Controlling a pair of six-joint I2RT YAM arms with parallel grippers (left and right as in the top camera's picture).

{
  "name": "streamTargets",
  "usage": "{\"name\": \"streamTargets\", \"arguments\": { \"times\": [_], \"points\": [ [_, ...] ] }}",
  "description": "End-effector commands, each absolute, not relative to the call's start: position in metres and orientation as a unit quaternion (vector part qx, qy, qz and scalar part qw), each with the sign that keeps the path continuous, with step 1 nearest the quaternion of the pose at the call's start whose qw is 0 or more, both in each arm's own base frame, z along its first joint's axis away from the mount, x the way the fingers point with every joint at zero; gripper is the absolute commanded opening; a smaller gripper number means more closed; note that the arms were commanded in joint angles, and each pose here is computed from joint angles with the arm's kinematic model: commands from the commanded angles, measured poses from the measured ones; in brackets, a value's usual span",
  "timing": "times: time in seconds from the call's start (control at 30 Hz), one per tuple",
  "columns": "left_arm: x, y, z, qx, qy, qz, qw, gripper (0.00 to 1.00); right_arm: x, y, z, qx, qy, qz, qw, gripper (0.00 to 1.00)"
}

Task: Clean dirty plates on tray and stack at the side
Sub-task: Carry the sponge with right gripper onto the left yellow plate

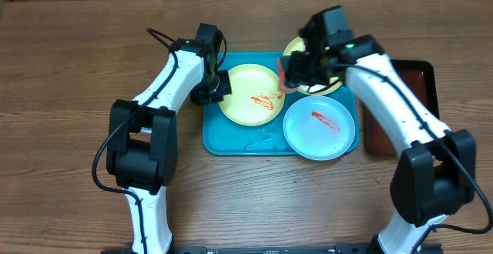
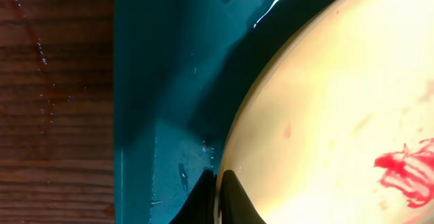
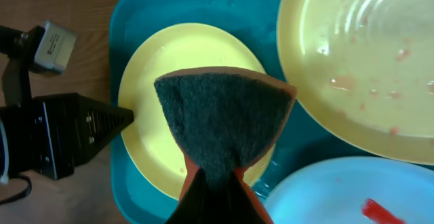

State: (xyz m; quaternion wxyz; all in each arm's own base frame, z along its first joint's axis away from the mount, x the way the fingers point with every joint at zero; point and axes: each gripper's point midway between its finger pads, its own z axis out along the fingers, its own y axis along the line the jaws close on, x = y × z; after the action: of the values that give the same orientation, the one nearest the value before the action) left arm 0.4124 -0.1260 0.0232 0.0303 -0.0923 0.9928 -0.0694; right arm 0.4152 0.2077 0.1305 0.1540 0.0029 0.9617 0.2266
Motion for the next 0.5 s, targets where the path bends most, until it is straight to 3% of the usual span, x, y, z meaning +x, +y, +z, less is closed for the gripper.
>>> {"name": "streamTargets", "arguments": {
  "times": [0.0, 0.47],
  "points": [
    [0.416, -0.127, 0.021, -0.086, 0.993, -0.076, 0.029, 0.04, 0.420, 0.213, 0.105, 0.043, 0.970, 0.185, 0.149, 0.04],
    [0.417, -0.127, 0.021, -0.089, 0.993, -0.077, 0.031, 0.04, 0.410, 0.224, 0.027, 0.082, 0.983, 0.142, 0.079, 0.04]
  ]
}}
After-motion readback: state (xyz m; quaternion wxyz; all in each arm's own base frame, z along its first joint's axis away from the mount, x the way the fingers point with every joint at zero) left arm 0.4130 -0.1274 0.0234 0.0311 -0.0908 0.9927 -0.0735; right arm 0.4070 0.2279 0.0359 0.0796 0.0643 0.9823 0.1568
